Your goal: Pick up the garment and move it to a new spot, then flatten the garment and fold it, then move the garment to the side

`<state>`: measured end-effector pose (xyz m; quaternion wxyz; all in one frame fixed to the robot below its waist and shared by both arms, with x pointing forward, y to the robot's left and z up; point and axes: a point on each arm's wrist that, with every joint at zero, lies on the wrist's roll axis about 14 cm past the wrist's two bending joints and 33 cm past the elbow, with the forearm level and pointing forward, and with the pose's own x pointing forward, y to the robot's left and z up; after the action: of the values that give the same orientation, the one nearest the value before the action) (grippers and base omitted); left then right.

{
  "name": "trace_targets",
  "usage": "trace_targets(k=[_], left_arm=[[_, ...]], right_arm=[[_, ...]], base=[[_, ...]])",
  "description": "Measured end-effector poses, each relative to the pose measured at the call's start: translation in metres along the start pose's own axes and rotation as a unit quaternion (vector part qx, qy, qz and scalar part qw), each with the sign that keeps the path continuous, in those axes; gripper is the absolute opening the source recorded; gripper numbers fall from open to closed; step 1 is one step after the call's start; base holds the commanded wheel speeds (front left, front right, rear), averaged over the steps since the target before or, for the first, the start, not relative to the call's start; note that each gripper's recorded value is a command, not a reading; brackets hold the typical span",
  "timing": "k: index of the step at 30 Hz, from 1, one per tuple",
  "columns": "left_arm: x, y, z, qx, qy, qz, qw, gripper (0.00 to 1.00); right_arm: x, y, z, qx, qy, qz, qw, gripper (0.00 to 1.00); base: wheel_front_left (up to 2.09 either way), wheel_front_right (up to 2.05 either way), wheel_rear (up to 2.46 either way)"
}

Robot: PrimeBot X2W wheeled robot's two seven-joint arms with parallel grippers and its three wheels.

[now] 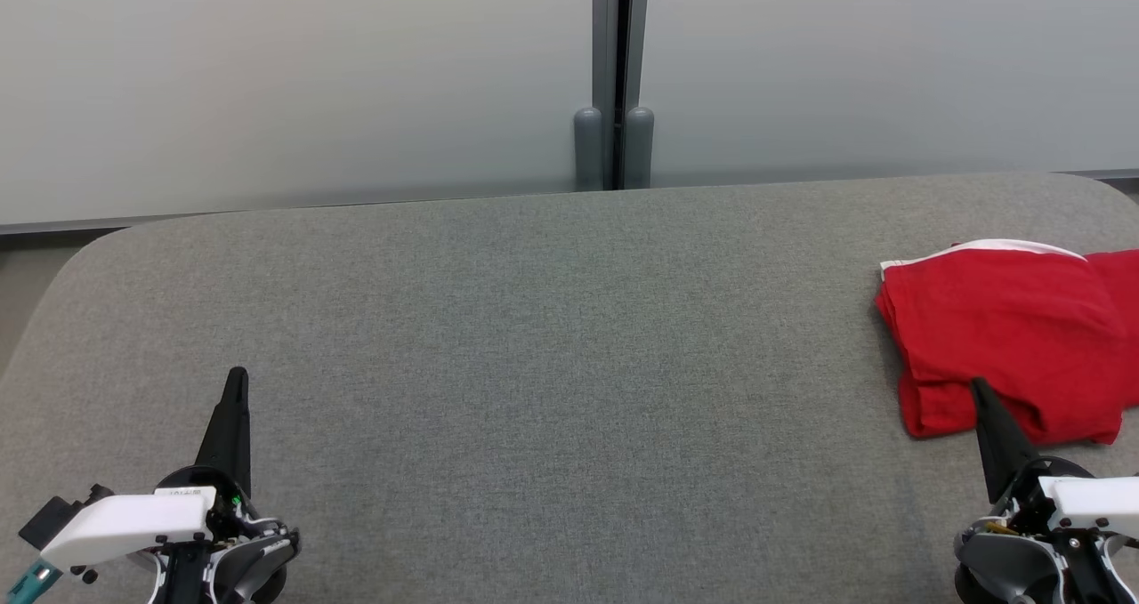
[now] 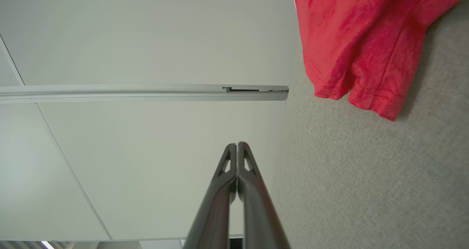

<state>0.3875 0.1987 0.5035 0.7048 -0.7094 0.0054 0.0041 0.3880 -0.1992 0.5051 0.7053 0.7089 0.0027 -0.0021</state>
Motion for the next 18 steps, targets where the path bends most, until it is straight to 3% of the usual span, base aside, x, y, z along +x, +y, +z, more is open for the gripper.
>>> trace_targets(k=[18], left_arm=[[0.0, 0.0, 0.0, 0.0, 0.0, 0.0, 1.0, 0.0]], right_arm=[[0.0005, 0.0008, 0.0, 0.0, 0.0, 0.001, 1.0, 0.0]], base=[[0.0, 0.0, 0.0]])
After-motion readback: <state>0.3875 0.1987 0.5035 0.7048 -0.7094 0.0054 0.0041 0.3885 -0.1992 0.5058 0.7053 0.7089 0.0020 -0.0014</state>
